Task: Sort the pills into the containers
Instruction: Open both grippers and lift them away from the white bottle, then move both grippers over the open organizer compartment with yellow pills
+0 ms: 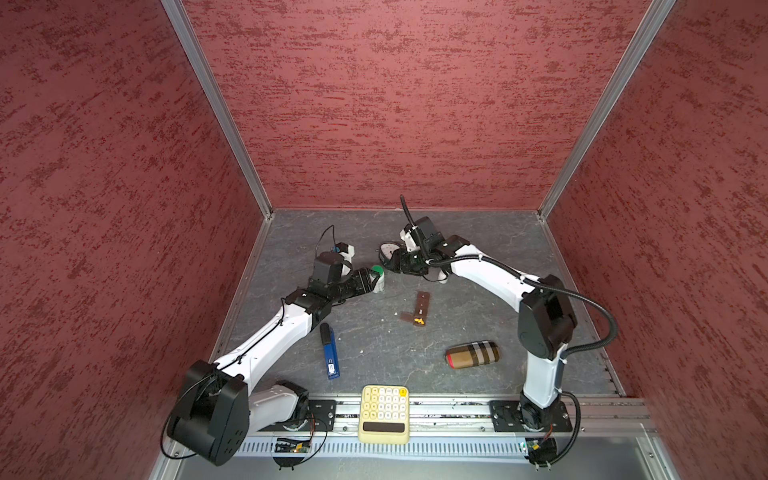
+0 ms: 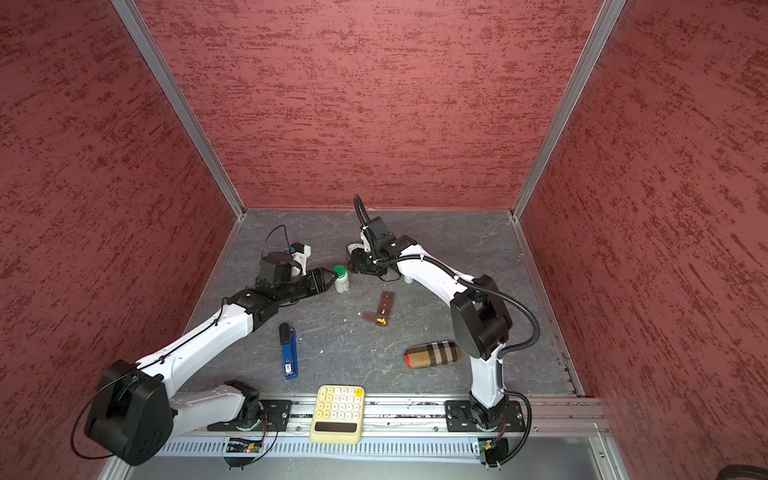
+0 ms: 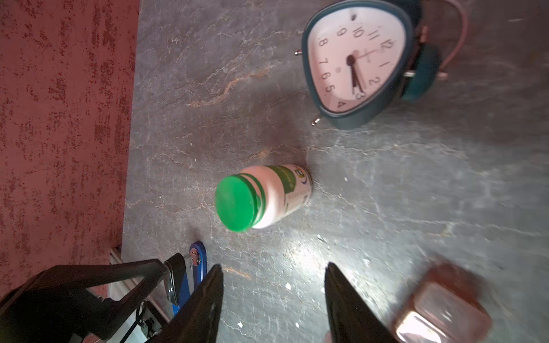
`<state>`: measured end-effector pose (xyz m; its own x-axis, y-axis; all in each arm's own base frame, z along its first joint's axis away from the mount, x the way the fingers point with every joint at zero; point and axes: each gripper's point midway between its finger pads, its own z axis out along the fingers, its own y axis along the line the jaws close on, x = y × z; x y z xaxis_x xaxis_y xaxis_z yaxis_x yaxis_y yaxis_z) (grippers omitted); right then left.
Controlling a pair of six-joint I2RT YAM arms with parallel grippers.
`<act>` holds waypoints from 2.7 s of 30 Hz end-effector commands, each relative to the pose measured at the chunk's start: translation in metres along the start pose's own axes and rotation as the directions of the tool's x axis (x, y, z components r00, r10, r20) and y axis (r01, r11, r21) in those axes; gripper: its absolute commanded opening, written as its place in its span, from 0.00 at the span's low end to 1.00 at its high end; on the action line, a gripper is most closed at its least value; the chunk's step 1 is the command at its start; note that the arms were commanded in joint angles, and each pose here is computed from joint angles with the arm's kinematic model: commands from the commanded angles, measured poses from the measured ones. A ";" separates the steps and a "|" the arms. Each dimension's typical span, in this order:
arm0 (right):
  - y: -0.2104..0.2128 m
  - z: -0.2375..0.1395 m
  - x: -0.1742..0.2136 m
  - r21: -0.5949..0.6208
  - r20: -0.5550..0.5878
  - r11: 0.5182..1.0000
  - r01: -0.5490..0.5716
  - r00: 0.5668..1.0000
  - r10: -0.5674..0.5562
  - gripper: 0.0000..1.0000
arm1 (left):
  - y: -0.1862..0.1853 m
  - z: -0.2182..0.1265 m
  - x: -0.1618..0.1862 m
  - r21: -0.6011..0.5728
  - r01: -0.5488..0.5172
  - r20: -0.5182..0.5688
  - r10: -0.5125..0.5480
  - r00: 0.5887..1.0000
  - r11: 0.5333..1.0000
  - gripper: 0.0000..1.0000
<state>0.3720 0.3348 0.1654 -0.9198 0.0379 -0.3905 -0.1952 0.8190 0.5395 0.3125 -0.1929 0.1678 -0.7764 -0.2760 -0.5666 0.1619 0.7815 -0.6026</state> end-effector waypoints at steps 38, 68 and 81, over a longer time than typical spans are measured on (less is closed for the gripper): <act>-0.124 -0.069 0.117 0.212 0.147 0.959 -0.188 0.976 0.159 0.25 | 0.013 0.096 0.126 -0.093 -0.231 -0.430 0.170 0.887 0.968 0.15; -0.114 -0.048 0.127 0.143 0.057 0.976 -0.162 0.986 0.155 0.58 | -0.053 0.095 0.116 0.051 -0.267 -0.388 0.265 0.883 0.962 0.32; -0.114 -0.066 0.116 0.112 0.074 0.985 -0.129 0.990 0.121 0.69 | -0.060 0.108 0.123 0.035 -0.263 -0.391 0.256 0.884 0.964 0.35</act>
<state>0.2620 0.2109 0.0977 -0.9195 0.1854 -0.3467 -0.0091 0.8716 0.4902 0.2696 -0.3307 0.0669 -0.8855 0.1997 -0.4196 0.3918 0.8063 -0.4431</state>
